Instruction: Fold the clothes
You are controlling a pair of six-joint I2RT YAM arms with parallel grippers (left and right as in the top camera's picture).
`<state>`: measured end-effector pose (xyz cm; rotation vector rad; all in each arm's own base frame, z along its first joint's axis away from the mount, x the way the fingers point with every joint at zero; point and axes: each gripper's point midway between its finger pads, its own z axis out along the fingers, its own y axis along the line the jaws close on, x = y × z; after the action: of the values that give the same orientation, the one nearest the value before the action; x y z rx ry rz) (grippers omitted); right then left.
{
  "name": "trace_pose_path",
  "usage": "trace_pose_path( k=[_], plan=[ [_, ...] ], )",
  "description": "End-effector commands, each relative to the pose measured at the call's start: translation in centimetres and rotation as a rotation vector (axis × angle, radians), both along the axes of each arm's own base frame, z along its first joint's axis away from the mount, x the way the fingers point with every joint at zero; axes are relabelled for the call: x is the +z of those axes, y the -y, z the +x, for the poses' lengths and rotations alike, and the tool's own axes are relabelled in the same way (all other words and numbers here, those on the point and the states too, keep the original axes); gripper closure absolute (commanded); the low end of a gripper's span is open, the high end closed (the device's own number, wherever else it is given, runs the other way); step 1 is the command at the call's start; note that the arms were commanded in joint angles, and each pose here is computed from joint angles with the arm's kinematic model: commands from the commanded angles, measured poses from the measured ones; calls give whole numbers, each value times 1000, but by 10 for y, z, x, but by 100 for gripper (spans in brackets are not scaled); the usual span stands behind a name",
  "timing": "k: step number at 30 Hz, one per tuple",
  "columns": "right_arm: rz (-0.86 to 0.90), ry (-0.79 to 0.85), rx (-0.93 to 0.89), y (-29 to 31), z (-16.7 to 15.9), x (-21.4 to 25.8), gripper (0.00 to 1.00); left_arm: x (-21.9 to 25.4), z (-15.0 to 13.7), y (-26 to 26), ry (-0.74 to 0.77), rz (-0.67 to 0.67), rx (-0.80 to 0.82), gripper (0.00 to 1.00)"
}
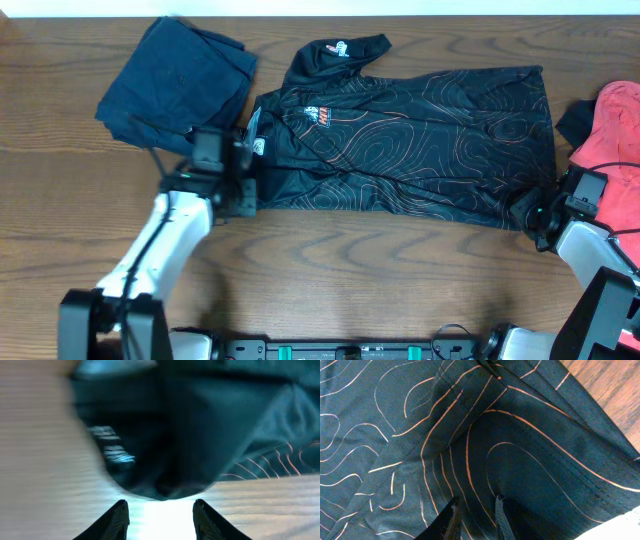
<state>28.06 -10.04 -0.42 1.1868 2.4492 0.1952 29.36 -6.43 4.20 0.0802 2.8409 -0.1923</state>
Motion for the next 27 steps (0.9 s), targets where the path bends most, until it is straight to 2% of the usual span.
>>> trace_pose_path(
  k=[1,7,11,17,27],
  plan=[
    [-1,-163,-19,-5,-40,-33,76,-18,-9,25,-9,9,-138,53],
    [1,-167,-19,-6,-41,-33,76,-20,5,18,73,214,-157,54],
    [0,-166,-19,-6,-41,-33,76,-25,10,4,75,291,-132,67],
    [0,-166,-19,-6,-41,-33,76,-18,20,-9,113,378,-103,94],
    [0,-166,-19,-6,-41,-33,76,42,55,-31,271,411,14,94]
  ],
)
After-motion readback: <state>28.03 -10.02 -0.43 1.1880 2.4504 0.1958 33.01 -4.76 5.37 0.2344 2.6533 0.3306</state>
